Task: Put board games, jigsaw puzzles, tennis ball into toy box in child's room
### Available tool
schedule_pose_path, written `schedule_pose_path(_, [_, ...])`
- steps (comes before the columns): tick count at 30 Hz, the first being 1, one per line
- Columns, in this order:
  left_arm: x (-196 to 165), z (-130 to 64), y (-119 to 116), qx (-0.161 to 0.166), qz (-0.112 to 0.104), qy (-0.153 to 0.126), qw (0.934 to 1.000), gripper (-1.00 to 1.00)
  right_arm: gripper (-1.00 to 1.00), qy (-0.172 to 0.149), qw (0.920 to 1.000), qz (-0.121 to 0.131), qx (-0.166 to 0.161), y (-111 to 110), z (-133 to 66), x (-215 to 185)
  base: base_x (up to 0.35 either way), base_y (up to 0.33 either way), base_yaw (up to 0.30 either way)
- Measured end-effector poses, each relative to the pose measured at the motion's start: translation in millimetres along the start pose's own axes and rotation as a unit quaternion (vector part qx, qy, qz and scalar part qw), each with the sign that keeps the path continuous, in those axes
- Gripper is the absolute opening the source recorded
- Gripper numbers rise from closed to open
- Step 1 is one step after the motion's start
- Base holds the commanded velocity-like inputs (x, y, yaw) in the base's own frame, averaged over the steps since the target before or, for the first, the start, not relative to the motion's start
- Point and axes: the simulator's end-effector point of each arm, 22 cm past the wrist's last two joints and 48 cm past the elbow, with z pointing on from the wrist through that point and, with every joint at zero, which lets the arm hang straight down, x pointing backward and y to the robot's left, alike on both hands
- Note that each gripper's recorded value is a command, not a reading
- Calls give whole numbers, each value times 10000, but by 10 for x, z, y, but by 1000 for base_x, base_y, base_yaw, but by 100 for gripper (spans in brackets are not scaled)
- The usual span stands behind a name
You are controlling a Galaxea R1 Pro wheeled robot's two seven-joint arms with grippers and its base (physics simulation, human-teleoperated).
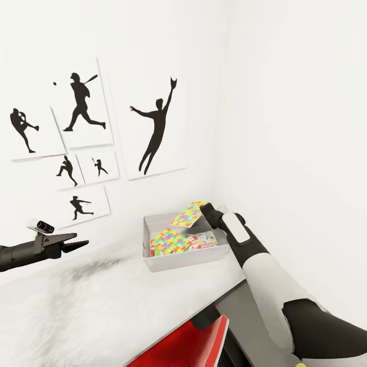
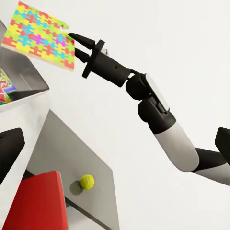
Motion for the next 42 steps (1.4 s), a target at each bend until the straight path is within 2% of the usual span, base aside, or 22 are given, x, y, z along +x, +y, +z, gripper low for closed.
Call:
schedule_pose_path(8, [16, 8, 65, -21, -60, 12, 10000, 100, -100, -133, 9999, -88, 59, -49, 64, 41, 0, 0, 0])
schedule_pose_path(42, [94, 37, 338, -108, -314, 64, 9994, 100, -100, -1, 9995, 8, 318, -415, 280, 194, 0, 0, 0])
